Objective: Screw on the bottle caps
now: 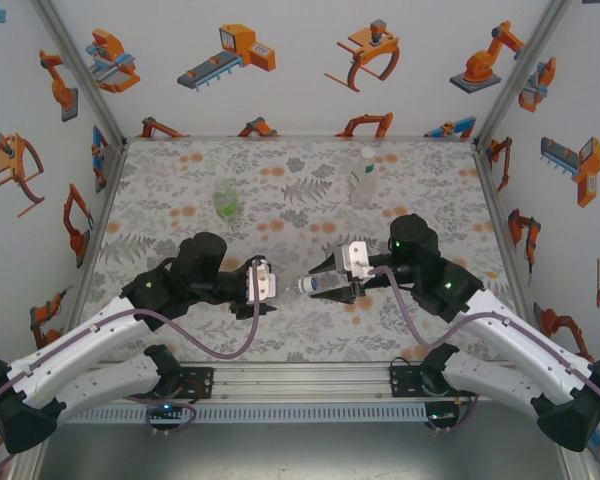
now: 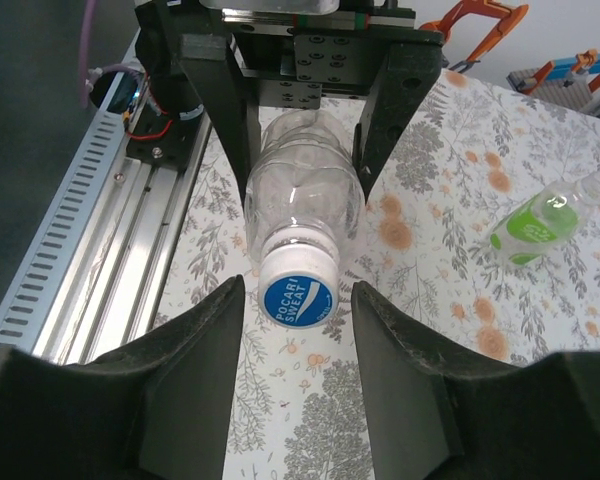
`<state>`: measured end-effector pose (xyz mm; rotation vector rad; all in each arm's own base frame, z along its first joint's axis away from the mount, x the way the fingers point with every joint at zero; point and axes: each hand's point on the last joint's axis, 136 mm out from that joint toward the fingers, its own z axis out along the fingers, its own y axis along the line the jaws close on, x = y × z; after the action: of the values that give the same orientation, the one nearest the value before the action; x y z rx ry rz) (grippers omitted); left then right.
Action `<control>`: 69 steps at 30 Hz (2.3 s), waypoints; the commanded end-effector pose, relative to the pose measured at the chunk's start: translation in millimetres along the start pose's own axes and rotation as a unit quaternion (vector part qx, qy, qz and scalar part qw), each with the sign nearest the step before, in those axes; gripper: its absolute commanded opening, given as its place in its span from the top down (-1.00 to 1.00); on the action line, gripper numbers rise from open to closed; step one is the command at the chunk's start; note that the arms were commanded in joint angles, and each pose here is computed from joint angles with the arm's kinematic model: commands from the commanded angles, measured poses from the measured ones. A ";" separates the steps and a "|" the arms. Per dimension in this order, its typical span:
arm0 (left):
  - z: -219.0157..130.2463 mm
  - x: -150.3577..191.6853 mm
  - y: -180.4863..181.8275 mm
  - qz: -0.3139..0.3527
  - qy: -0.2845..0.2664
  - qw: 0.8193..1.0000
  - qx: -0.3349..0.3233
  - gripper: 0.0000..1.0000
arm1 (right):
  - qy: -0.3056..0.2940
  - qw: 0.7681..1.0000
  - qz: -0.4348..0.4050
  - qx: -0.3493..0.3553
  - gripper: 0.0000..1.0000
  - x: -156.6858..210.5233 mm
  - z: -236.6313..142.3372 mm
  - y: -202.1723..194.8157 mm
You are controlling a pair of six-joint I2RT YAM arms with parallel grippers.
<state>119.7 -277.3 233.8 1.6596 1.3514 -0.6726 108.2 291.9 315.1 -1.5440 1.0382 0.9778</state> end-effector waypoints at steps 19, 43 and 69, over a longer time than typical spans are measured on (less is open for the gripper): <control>-7.3 -14.5 8.7 0.021 -0.023 0.999 -0.026 1.00 | -0.028 0.974 0.213 0.069 0.87 4.9 5.2 -30.4; -3.0 -3.3 27.8 0.007 0.003 0.997 -0.070 1.00 | -0.055 0.580 0.778 0.236 0.92 78.6 -3.0 -69.4; 1.1 -1.9 22.1 0.007 0.004 0.999 -0.049 1.00 | -0.012 0.886 0.380 0.263 -0.06 -11.7 -45.9 -78.1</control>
<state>146.0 -274.2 231.3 1.5907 1.4033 -0.5395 191.7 257.7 339.9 -0.3447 1.9714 1.2297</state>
